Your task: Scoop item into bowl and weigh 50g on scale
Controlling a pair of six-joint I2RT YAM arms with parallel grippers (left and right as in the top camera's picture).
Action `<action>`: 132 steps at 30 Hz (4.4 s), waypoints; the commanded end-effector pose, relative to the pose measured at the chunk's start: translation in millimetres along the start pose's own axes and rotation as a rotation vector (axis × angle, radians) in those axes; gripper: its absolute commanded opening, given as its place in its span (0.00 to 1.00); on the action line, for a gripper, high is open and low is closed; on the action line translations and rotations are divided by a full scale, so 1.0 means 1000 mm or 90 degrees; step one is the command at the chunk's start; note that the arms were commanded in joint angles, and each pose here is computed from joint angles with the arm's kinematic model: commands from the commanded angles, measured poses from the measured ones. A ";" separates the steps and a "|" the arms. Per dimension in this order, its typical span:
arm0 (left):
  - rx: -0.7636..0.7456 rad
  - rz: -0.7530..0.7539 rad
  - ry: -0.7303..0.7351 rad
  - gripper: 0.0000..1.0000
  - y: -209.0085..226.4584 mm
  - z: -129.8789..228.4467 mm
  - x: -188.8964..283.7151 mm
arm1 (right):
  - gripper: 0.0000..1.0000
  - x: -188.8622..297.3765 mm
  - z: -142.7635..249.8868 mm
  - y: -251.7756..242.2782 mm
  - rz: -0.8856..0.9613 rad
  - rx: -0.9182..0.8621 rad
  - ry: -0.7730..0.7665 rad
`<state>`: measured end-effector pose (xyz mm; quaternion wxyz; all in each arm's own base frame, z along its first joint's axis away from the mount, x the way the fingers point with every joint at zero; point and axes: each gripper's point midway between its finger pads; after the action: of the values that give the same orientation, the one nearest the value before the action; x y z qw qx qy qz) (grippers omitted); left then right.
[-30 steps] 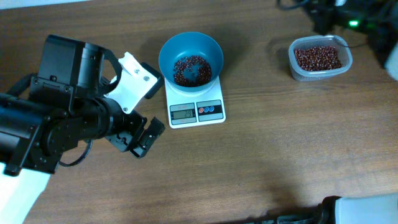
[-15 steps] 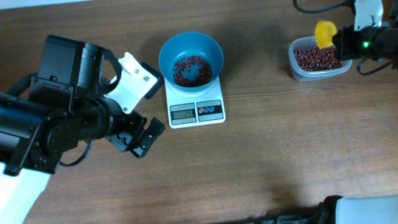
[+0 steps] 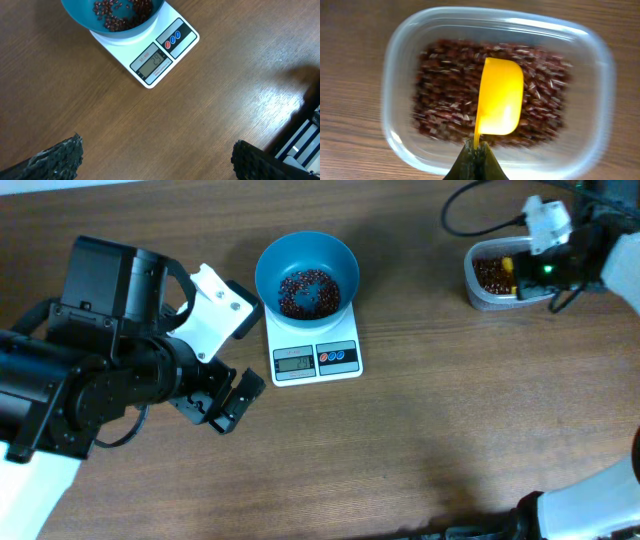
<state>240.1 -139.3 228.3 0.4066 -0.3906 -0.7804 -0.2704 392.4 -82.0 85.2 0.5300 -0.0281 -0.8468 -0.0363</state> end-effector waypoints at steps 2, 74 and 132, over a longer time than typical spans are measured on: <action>-0.017 -0.003 -0.023 0.99 -0.001 -0.008 0.008 | 0.04 -0.011 -0.001 0.043 -0.094 0.031 0.001; -0.017 -0.003 -0.023 0.99 -0.001 -0.008 0.008 | 0.04 0.072 -0.024 -0.045 -0.162 -0.232 -0.129; -0.017 -0.003 -0.023 0.99 -0.001 -0.008 0.008 | 0.04 0.137 -0.068 0.247 -0.641 0.170 -0.239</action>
<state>240.2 -139.3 228.4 0.4064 -0.3906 -0.7805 -0.2704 417.6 144.9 248.1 0.3230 0.4093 -0.8073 -0.2765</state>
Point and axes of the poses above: each gripper's point midway between its finger pads, its own x axis back along the fingers, its own y axis along the line the jaws close on, z = x × y, and after that the axes turned 12 degrees about -x, right-handed
